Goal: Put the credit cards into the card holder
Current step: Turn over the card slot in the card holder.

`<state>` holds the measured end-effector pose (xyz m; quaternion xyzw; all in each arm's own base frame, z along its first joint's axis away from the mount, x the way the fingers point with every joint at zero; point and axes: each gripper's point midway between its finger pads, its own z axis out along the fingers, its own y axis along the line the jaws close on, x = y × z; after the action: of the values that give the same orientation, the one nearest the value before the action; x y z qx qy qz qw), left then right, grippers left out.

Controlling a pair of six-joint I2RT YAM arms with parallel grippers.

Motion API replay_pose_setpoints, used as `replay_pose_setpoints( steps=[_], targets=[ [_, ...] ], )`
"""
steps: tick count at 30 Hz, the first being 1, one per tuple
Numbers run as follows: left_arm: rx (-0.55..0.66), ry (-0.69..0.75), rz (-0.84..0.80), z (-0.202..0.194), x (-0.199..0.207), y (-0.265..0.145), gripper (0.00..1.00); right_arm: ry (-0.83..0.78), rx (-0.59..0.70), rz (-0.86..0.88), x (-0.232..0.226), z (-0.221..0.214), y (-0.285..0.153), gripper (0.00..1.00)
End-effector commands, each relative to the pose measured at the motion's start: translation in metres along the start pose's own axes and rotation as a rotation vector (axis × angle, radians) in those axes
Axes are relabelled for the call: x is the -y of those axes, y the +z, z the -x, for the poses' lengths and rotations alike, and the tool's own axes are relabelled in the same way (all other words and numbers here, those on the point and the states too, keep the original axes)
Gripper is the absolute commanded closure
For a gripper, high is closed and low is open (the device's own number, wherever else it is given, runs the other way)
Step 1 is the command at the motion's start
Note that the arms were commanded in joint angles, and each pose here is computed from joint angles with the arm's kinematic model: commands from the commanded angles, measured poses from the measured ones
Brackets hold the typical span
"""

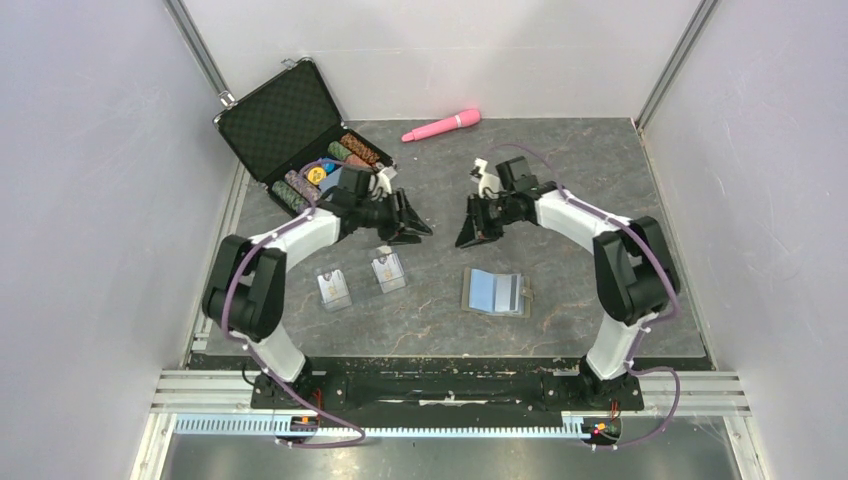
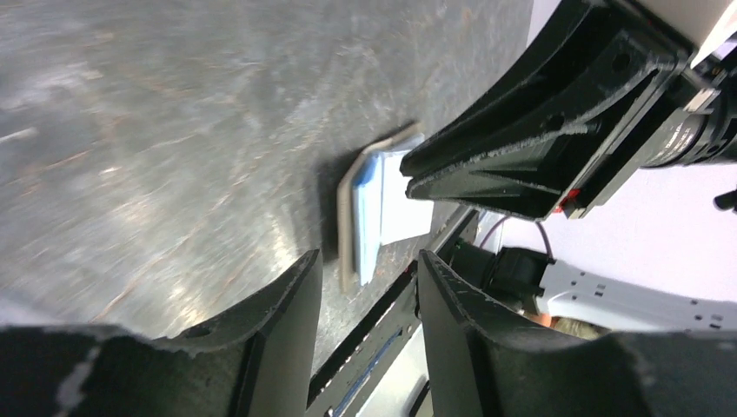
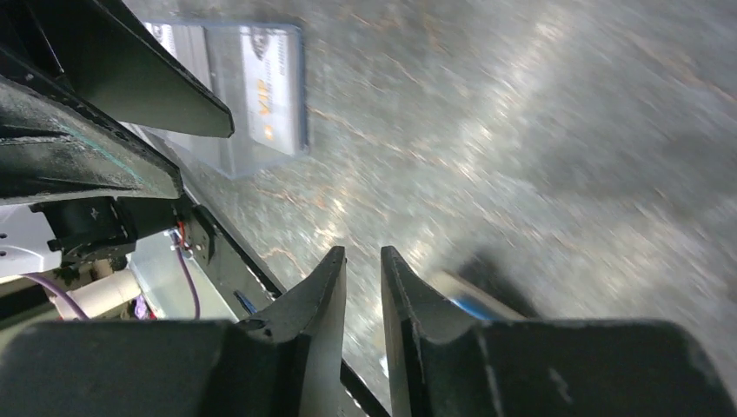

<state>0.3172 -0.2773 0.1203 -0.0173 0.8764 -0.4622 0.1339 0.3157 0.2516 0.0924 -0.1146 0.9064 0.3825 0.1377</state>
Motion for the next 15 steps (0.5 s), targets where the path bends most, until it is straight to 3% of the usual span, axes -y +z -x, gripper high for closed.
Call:
replay_pose_setpoints(
  steps=[1, 9, 15],
  targets=[
    [0.08, -0.037, 0.074, 0.007, -0.014, -0.041, 0.46, -0.046, 0.003, 0.114, -0.047, 0.023, 0.027, 0.75],
    [0.053, -0.035, 0.452, -0.019, -0.079, -0.082, 0.44, -0.032, -0.054, 0.254, -0.091, 0.023, 0.075, 0.59],
    [0.046, -0.06, 0.544, -0.025, -0.104, -0.082, 0.46, 0.019, -0.084, 0.325, -0.1, 0.014, 0.092, 0.56]
  ],
)
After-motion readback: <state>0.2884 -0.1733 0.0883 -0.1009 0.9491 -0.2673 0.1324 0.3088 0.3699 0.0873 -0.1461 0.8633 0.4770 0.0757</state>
